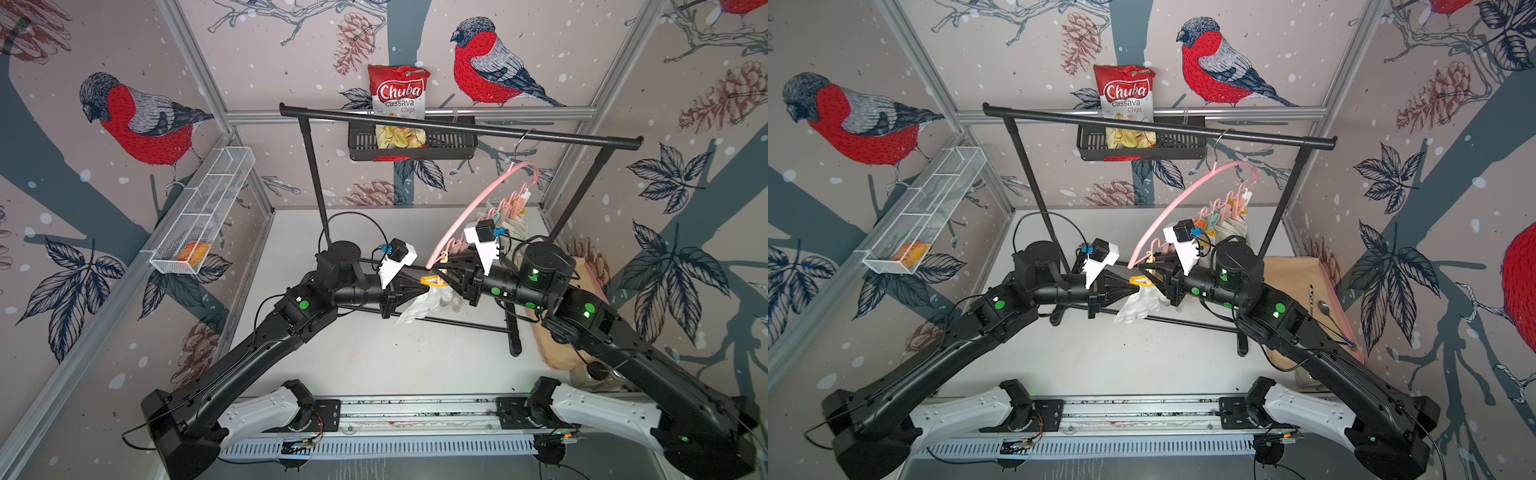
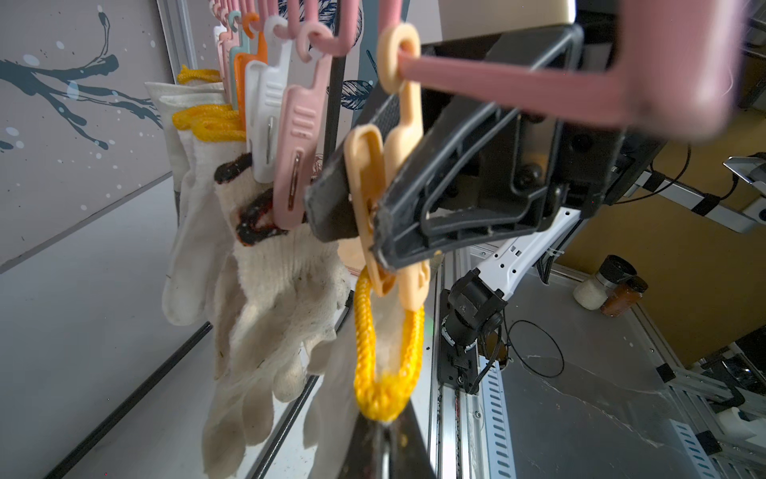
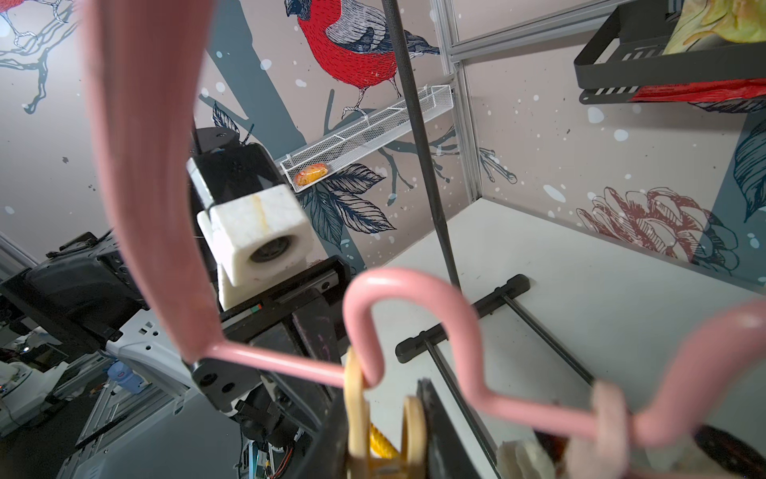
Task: Clip the gloves onto a hanger to dry
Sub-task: Clamp the glove onto the hanger.
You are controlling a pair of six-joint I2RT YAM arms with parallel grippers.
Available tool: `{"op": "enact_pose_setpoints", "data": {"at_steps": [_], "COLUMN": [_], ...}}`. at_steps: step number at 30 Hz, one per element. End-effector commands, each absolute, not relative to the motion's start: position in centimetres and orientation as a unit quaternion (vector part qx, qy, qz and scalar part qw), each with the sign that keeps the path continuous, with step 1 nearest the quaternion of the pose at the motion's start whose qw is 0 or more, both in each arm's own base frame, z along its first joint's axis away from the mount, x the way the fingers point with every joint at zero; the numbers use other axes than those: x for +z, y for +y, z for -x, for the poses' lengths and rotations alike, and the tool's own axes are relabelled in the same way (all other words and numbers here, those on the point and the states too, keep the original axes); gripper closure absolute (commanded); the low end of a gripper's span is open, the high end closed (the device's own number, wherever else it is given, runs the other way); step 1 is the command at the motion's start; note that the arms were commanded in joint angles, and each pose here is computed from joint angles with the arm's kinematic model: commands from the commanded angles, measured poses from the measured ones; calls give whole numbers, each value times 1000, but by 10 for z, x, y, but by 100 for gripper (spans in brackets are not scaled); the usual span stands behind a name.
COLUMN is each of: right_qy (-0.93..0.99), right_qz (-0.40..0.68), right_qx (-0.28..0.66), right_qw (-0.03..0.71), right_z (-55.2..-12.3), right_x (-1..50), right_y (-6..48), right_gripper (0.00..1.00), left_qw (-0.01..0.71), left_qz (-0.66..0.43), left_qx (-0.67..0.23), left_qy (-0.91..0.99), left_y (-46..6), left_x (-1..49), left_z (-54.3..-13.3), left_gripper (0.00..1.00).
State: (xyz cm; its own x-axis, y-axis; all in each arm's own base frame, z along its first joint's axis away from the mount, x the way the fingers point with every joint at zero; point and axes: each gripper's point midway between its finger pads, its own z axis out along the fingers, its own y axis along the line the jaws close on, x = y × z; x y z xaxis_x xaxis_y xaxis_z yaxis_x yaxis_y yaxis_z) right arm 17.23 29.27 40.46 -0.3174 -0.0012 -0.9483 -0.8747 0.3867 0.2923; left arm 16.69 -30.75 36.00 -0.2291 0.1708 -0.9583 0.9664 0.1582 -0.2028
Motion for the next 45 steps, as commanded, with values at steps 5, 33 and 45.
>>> {"op": "enact_pose_setpoints", "data": {"at_steps": [5,33,45], "right_qy": [667,656,660], "right_qz": [325,325,327], "right_qx": [453,472,470], "right_qw": [494,491,486], "right_z": [-172,-169,-171], "right_x": [408,418,407], "right_y": [293,296,299], "right_gripper": [81,82,83], "left_qw": [446,442,444], "left_qz": [-460,-460,-466], "left_qx": [-460,-461,-457], "left_qy": [615,616,614], "left_y": [-307,-314,-315], "left_x": [374,368,376], "left_z": [-167,-172,-172], "left_gripper": [100,100,100]}}
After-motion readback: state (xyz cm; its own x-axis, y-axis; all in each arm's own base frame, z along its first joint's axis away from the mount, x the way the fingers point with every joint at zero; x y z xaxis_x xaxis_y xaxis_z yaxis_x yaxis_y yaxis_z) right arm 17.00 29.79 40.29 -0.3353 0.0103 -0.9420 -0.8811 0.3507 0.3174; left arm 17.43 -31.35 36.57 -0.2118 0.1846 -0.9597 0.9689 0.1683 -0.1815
